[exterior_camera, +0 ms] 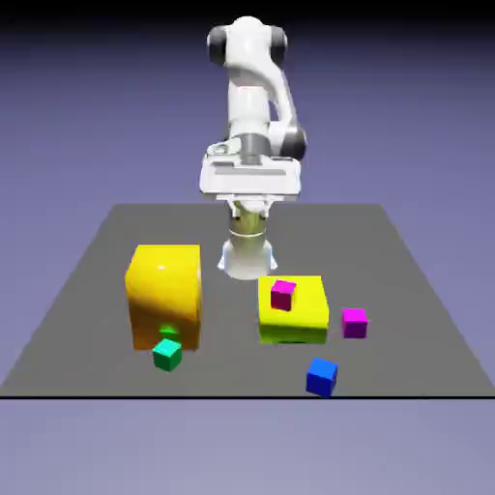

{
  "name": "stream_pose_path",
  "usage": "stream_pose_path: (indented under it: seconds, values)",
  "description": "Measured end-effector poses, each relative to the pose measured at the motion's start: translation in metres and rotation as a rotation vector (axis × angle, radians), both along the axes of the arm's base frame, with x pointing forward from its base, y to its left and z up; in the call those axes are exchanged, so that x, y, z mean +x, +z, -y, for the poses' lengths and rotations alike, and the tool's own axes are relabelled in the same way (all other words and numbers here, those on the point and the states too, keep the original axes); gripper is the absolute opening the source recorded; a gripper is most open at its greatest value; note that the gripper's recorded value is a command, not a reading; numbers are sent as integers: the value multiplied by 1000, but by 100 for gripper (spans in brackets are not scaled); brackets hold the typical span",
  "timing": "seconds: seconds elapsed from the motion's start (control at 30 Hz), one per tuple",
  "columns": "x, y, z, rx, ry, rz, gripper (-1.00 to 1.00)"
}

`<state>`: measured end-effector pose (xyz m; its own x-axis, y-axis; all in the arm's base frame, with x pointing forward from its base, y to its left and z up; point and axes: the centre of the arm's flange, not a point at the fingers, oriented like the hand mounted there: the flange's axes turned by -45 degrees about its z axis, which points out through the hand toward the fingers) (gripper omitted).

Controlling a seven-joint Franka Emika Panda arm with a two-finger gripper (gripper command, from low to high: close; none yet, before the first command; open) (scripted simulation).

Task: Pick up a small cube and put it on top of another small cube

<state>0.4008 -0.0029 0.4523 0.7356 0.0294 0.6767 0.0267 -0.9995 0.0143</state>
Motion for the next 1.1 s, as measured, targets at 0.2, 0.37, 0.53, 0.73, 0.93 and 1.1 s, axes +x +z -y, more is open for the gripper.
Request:
stream_pose_path:
  seconds: [0.2,0.37,0.53,0.73,0.93,1.1]
  values:
    - [51,-38,40,75,-83,-265,0]
    - [85,-78,76,135,-148,-479,0]
    - [109,-121,113,192,-213,-685,0]
    - [127,-175,153,252,-277,-919,0]
    - [136,-225,189,303,-337,-1137,0]
    - [138,-263,214,337,-380,-1309,0]
